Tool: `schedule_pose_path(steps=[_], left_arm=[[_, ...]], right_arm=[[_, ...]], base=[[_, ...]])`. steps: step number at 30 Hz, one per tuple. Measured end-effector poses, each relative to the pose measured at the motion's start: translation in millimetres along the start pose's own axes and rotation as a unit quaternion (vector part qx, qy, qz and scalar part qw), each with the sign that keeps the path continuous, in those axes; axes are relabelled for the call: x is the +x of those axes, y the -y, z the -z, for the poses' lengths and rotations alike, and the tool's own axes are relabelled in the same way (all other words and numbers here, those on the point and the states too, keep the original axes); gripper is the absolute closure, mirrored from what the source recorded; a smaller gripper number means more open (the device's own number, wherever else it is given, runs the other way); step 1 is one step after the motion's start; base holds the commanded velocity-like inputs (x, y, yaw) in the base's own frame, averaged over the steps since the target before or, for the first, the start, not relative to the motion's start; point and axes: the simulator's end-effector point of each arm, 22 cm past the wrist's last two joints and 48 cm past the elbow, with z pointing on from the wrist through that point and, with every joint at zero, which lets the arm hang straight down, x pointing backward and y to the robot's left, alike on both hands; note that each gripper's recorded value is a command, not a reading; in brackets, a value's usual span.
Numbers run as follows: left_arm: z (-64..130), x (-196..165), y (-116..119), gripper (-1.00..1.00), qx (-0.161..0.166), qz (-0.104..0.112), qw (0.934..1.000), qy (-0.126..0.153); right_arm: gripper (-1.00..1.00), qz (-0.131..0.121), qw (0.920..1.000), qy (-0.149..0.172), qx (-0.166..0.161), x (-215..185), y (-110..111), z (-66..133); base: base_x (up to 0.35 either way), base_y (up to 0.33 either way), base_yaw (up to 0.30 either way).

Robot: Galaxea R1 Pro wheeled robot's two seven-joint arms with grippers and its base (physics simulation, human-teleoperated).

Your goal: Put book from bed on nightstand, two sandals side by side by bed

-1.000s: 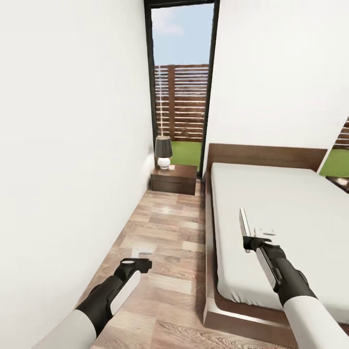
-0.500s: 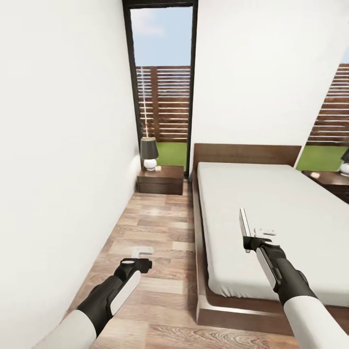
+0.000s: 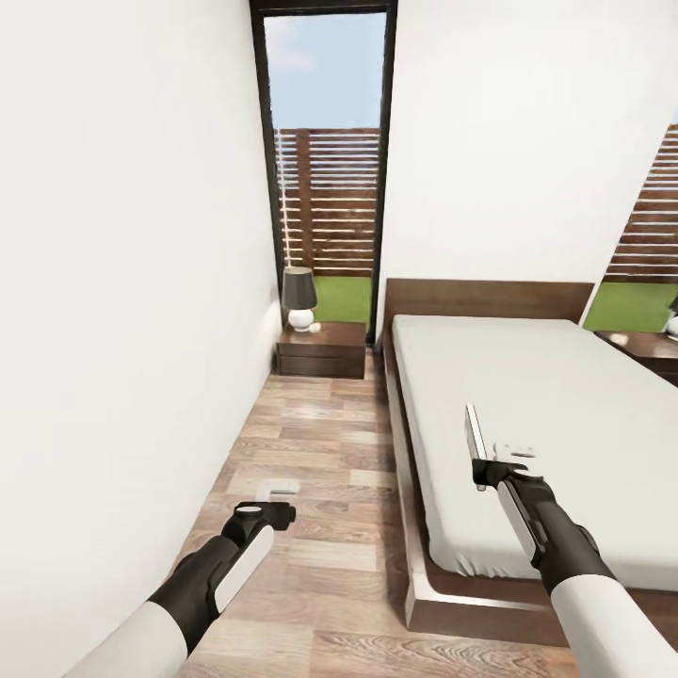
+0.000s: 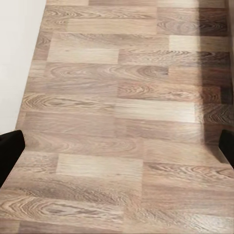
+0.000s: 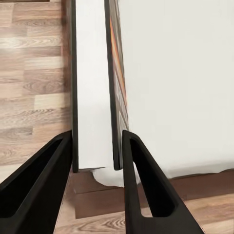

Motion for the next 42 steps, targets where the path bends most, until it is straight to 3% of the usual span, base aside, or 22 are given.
schedule_pose_path(steps=[10,21,26,33,35,42], left_arm=[[0.3,-0.2,0.9,-1.0,0.001,0.0,1.0,0.0],[0.1,0.2,1.1,-1.0,0.0,0.0,1.0,0.0],[-1.9,8.2,16.6,-1.0,0.011,0.007,0.9998,-0.016],[-7.0,-25.3,24.1,-1.0,0.007,0.008,0.9999,-0.012],[-12.1,-51.0,17.5,-1.0,-0.006,0.005,0.9999,-0.009],[-11.3,-84.0,12.7,-1.0,-0.012,0.016,0.9996,0.02]], right_arm=[[1.0,0.0,1.0,0.0,0.0,-0.2,0.0,0.3],[1.0,0.0,1.0,0.0,0.0,-0.1,0.0,0.1],[1.0,0.0,1.0,0.0,0.0,-0.5,0.0,0.2],[1.0,0.002,1.0,0.0,-0.001,-0.4,-1.5,0.2],[1.0,0.018,0.9998,0.001,-0.011,0.6,-14.5,1.1],[1.0,0.052,0.9984,0.001,-0.022,3.1,-33.8,2.9]], base=[[0.05,0.243,-0.086],[0.021,0.04,-0.216],[0.002,0.005,-0.051],[0.0,0.001,-0.009],[0.0,0.0,-0.001],[0.0,0.0,0.004]])
